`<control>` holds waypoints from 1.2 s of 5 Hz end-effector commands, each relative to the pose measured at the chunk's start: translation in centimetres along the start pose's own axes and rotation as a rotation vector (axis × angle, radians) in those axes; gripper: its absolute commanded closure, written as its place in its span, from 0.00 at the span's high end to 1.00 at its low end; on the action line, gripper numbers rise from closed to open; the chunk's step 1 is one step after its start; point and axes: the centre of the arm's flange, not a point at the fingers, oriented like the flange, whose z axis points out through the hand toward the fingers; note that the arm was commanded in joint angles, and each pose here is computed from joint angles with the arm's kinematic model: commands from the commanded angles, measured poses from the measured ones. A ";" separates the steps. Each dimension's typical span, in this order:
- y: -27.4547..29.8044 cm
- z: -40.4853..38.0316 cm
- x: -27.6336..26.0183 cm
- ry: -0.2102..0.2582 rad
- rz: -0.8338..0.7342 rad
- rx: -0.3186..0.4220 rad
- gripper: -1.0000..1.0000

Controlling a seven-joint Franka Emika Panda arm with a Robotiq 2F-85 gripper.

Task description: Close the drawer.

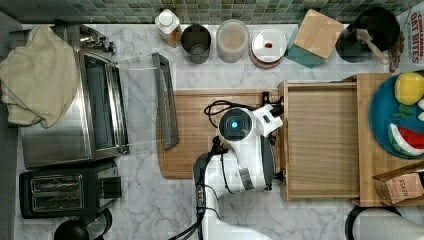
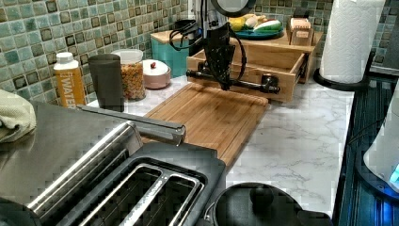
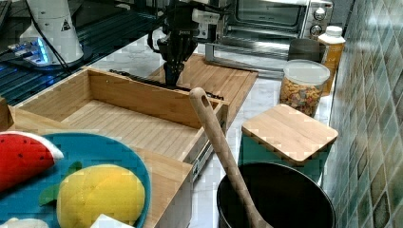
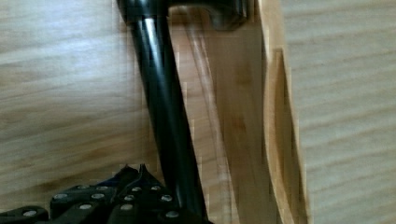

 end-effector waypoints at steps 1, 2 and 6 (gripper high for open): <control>2.0 -1.5 0.0 0.148 -0.063 -0.001 0.00; 3.4 -0.6 0.2 0.151 -0.095 -0.017 0.00; 19.7 2.7 3.5 0.095 -0.195 -0.082 0.00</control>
